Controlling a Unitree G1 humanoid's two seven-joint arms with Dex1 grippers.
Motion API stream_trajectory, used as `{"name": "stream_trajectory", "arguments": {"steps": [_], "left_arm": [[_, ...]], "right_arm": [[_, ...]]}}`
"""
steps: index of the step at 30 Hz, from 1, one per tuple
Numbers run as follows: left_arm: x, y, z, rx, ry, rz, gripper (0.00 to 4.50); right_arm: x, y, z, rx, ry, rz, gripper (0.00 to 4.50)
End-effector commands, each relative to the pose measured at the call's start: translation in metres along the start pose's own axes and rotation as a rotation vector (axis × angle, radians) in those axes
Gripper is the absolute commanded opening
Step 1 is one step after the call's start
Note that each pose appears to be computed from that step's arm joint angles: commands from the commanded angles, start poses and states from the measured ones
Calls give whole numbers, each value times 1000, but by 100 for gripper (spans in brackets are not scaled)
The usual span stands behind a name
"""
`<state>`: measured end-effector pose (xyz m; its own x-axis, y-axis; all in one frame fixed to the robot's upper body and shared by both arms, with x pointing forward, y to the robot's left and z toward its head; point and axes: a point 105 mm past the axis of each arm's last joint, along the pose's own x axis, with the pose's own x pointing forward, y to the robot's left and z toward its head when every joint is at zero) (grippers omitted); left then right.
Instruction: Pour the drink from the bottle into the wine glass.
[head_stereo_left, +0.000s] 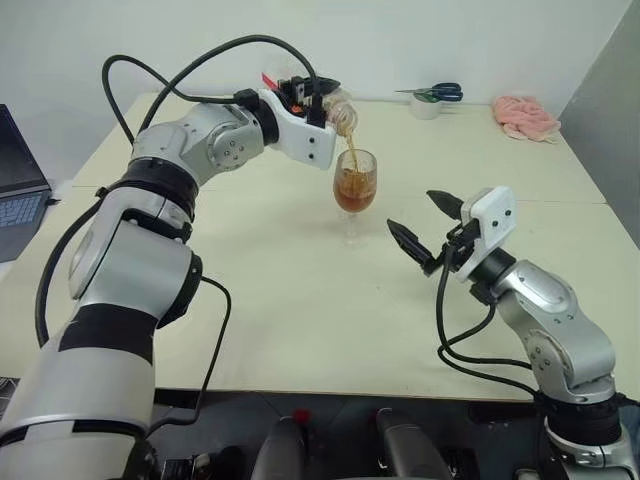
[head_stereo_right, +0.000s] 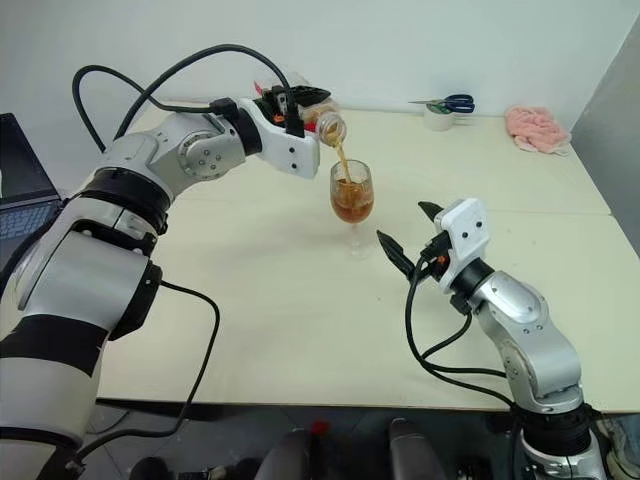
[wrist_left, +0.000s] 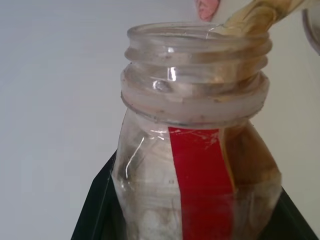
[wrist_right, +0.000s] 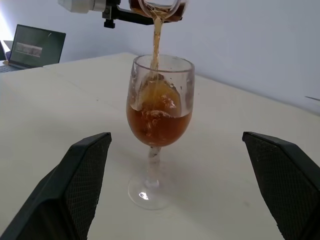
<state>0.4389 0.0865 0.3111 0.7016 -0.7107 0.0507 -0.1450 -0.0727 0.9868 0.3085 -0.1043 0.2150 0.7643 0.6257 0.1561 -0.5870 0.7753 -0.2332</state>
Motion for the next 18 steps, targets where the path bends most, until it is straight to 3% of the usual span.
{"name": "stream_trajectory", "arguments": {"steps": [1, 7, 13, 18], "left_arm": [[-5, 15, -5, -158, 1, 80, 169], [-16, 5, -16, -570, -21, 137, 169], [-56, -8, -58, -1056, 47, 371, 169], [-89, -30, -74, -1294, 131, 530, 169]], "right_arm": [[5, 1, 25, -42, -84, 18, 450], [19, -6, 49, -28, -123, 43, 450], [11, -61, 16, 51, -91, -188, 450], [14, -69, 3, 61, -81, -222, 450]]}}
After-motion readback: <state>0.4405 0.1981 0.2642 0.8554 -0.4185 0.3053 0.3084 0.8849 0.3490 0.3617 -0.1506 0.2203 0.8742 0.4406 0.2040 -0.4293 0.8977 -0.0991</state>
